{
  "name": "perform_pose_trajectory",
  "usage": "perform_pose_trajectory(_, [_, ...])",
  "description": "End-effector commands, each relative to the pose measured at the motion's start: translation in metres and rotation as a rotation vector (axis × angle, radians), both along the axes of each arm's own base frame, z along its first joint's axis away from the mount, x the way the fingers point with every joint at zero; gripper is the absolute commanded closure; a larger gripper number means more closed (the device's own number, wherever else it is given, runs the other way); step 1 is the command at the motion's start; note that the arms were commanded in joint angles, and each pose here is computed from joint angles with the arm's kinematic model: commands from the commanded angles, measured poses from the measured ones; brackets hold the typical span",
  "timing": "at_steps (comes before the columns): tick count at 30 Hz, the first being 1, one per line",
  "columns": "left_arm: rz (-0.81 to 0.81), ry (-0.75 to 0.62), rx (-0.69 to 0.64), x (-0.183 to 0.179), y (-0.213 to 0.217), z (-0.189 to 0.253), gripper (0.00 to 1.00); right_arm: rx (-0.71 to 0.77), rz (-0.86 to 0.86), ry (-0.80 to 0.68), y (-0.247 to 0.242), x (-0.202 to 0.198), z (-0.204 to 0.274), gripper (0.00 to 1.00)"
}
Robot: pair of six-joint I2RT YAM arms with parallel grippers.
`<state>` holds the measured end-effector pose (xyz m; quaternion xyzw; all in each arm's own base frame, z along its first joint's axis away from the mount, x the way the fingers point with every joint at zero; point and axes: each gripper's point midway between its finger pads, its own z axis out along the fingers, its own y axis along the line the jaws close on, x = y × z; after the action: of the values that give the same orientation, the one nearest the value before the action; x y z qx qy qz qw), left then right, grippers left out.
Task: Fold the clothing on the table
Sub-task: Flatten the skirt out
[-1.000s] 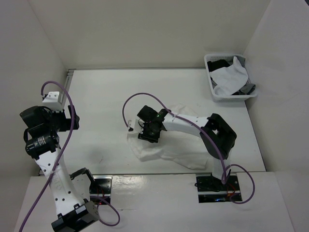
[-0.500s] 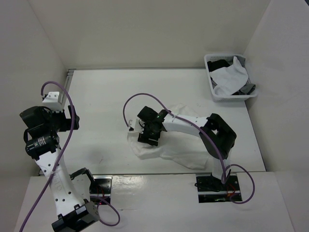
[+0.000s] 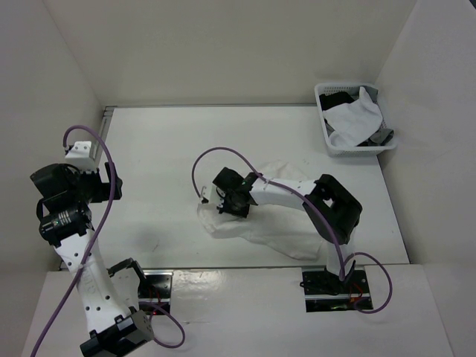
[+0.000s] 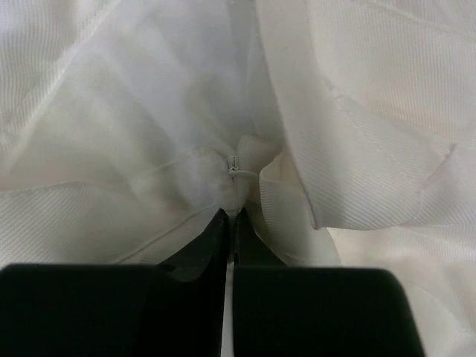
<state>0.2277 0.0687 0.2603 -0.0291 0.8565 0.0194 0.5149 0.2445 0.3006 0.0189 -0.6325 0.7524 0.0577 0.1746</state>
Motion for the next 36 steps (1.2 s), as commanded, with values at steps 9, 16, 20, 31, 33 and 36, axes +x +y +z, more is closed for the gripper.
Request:
perform_pose_trajectory(9, [-0.029, -0.033, -0.011, 0.005, -0.004, 0.005, 0.01, 0.261, -0.121, -0.143, 0.008, 0.066, 0.138, 1.00])
perform_pose_trajectory(16, [-0.309, -0.045, -0.044, 0.011, -0.043, -0.001, 0.01, 0.371, -0.172, -0.134, -0.015, 0.079, 0.182, 1.00])
perform_pose_trajectory(20, [-0.458, -0.028, -0.079, 0.023, -0.065, -0.011, 0.01, 0.371, -0.168, -0.123, -0.020, 0.071, 0.179, 1.00])
perform_pose_trajectory(31, [-0.464, 0.072, -0.142, 0.051, -0.062, -0.041, 0.01, 0.444, -0.138, -0.134, 0.003, 0.080, 0.230, 1.00])
perform_pose_trajectory(33, [-0.439, 0.072, -0.132, 0.050, -0.059, -0.042, 0.01, 0.468, -0.073, -0.096, 0.026, 0.066, 0.241, 1.00])
perform_pose_trajectory(36, [-0.416, 0.060, -0.112, 0.048, -0.057, -0.039, 0.01, 0.535, 0.069, -0.011, 0.066, 0.029, 0.265, 1.00])
